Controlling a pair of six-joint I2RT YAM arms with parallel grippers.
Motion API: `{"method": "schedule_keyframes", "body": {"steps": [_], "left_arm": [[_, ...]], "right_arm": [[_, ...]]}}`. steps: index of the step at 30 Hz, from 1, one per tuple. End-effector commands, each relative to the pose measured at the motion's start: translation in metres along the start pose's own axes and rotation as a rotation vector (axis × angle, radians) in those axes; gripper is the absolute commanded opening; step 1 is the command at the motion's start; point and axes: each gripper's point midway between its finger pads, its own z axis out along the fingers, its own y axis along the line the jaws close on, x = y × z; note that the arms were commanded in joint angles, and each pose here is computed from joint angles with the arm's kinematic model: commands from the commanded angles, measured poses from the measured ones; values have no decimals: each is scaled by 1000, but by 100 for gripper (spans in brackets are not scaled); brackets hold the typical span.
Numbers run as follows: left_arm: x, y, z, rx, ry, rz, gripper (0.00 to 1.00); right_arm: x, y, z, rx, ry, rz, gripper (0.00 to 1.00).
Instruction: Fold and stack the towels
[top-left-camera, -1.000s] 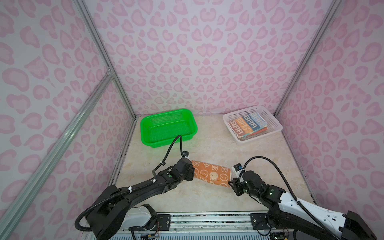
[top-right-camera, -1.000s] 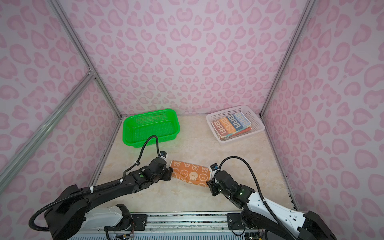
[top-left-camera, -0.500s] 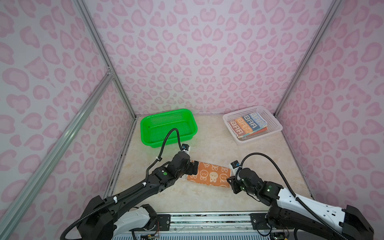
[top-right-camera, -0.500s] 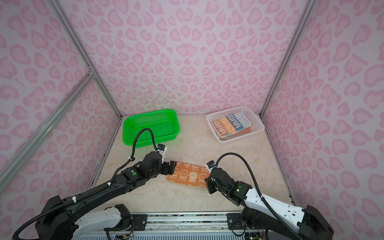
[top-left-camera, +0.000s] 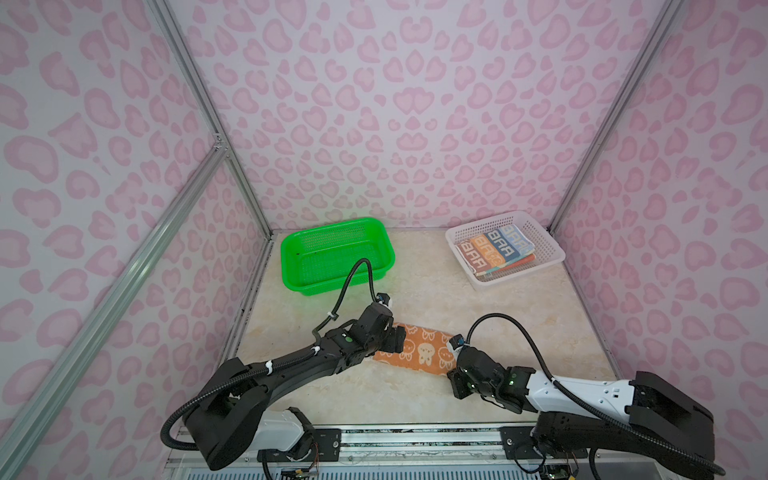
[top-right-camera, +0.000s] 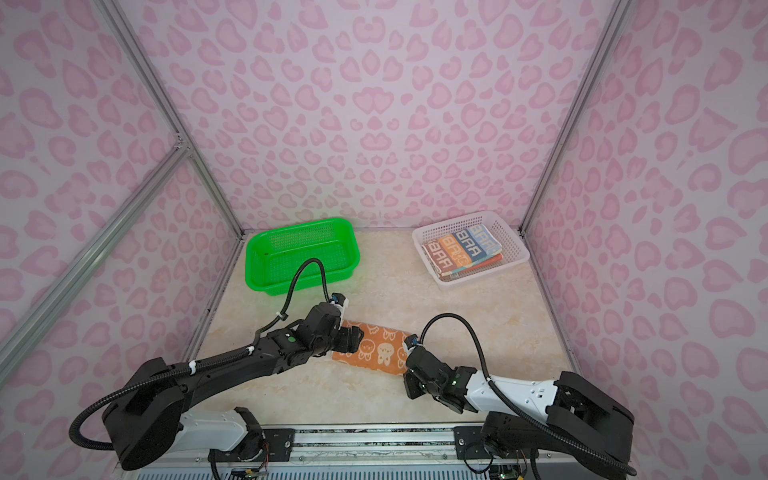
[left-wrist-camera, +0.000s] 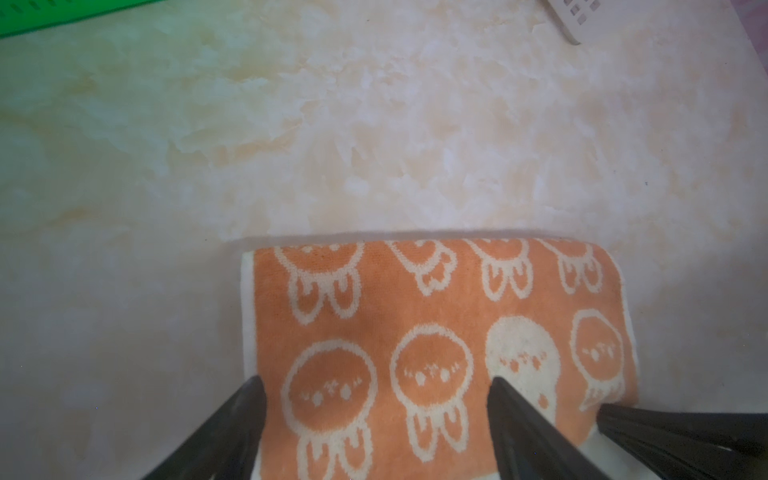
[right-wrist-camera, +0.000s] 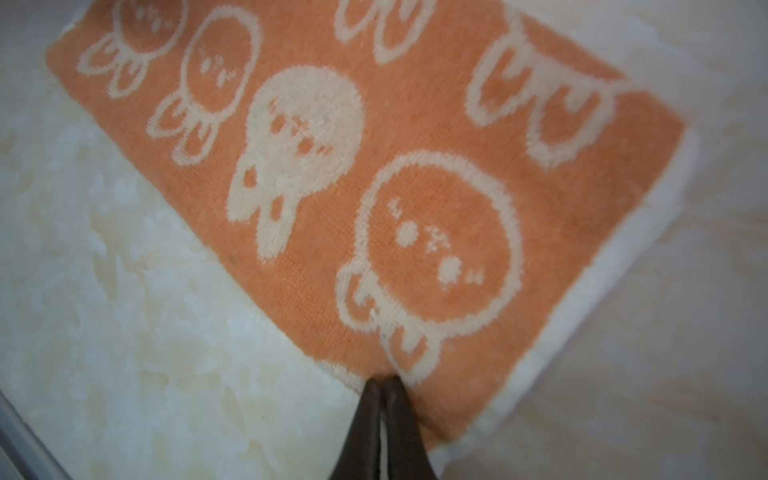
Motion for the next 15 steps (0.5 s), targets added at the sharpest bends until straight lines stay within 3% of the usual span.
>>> {"method": "schedule_keyframes", "body": {"steps": [1,3,6,8,15], "left_arm": [[-3,-5,6,22,-9,-14,85],[-1,-3,9,15,0,-14,85],[4,0,13,1,12,-11,85],[6,2,16,-9,21,-12,85],[10,3,14,-9,29,-25,85]], "right_arm": [[16,-10,2,42,53,-3,14],[11,-9,-1,36,35,-4,20],[-1,-17,-13,81,-21,21,41],[-12,-20,-22,94,-83,32,50],[-32,-40,-43,56,-172,168,62]]}}
